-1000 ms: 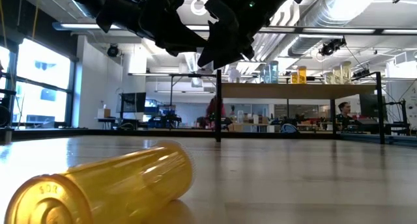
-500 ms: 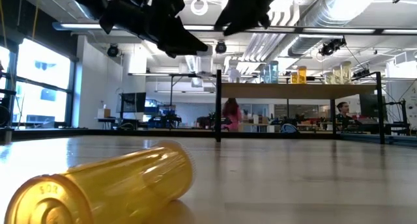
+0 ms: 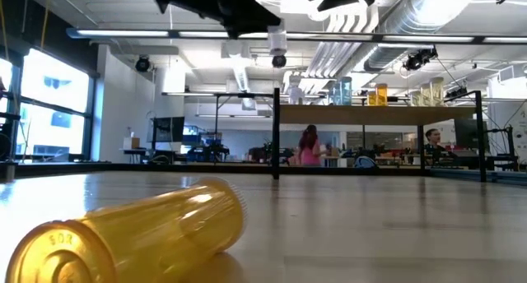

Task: Pick and place medicine bottles onto shelf by color
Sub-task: Put the transparent pill bottle on the shelf aligned with the other transparent pill bottles

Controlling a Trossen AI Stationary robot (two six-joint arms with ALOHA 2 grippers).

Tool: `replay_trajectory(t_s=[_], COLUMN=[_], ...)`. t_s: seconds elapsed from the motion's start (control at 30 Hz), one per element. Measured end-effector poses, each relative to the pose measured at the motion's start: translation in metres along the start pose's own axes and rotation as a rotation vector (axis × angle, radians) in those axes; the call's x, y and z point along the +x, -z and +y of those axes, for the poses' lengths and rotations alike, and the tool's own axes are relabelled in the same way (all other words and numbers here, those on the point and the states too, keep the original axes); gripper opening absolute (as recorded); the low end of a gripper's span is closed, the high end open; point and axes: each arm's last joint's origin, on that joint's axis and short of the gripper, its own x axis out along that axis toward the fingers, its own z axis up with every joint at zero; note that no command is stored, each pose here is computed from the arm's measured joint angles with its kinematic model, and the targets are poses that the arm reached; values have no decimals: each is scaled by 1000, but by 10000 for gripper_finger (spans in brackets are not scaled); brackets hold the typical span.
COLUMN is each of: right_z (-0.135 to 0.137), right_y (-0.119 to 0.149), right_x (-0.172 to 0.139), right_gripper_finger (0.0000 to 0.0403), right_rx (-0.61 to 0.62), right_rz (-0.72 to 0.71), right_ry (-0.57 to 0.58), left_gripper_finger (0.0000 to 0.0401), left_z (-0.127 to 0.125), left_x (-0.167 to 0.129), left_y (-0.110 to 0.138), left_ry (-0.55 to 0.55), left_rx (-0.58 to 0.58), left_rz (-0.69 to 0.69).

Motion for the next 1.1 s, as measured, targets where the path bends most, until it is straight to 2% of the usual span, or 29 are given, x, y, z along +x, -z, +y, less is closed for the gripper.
replay_trajectory(t_s=[0.2,0.6,0.87,1.1], right_z=[-8,-9,-9,-9], right_y=[-1,2,2,2], right_x=[-7,-7,-7,-7], right_gripper_finger=[206,206,206,206], right_rx=[5,-11,-11,-28], right_rz=[3,35,35,34], right_ry=[16,21,21,21], left_gripper_finger=[129,129,129,129], left_z=[18,47,66,71], left_x=[23,77,85,90], left_y=[-3,22,40,52], left_ry=[32,12,-38,-48], left_rx=[-17,-81,-201,-244], left_rz=[13,85,101,130])
